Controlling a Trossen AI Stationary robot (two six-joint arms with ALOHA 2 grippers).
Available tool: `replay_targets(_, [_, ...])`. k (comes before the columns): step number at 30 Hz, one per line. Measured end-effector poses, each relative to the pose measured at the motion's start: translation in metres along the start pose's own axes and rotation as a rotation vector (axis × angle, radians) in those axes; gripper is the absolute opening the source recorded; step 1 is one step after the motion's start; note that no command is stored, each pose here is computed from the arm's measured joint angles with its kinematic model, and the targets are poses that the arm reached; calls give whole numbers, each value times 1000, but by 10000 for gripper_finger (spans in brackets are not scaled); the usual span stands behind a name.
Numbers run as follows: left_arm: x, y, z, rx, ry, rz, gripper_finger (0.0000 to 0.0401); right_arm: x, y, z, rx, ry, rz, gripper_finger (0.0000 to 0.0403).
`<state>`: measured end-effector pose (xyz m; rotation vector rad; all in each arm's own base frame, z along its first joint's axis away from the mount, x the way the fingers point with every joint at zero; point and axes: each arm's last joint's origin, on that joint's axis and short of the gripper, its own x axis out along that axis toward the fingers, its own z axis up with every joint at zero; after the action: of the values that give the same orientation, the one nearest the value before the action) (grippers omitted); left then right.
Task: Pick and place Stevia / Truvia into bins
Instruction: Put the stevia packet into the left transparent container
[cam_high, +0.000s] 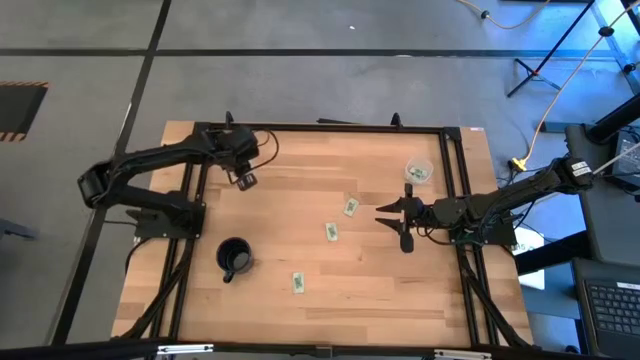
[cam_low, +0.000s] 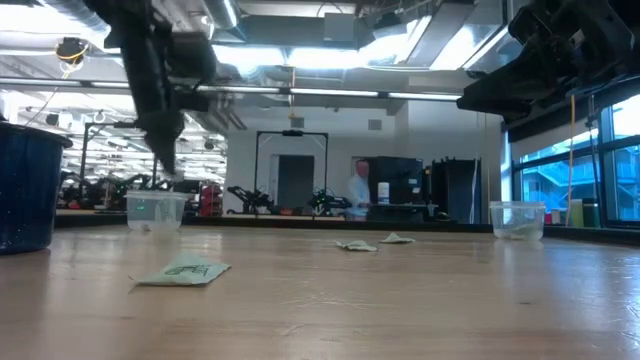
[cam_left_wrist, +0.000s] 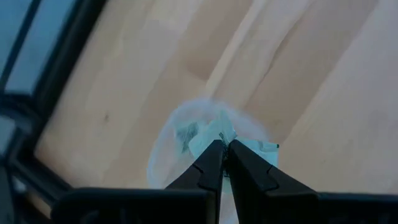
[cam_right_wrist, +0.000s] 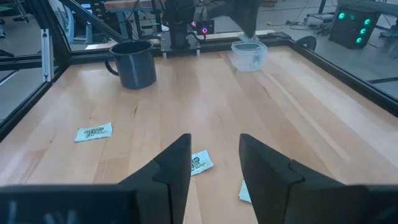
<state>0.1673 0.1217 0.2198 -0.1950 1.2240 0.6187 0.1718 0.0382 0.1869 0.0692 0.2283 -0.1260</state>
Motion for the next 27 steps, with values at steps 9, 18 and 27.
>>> replay_targets(9, [28,9,-21,-73,28,-14,19,0,0,0,2,0,0,139])
replay_targets(18, [31,10,-22,-78,22,-5,19,0,0,0,1,1,0,139])
replay_targets(27, [31,10,-22,-59,22,2,36,0,0,0,0,1,0,139])
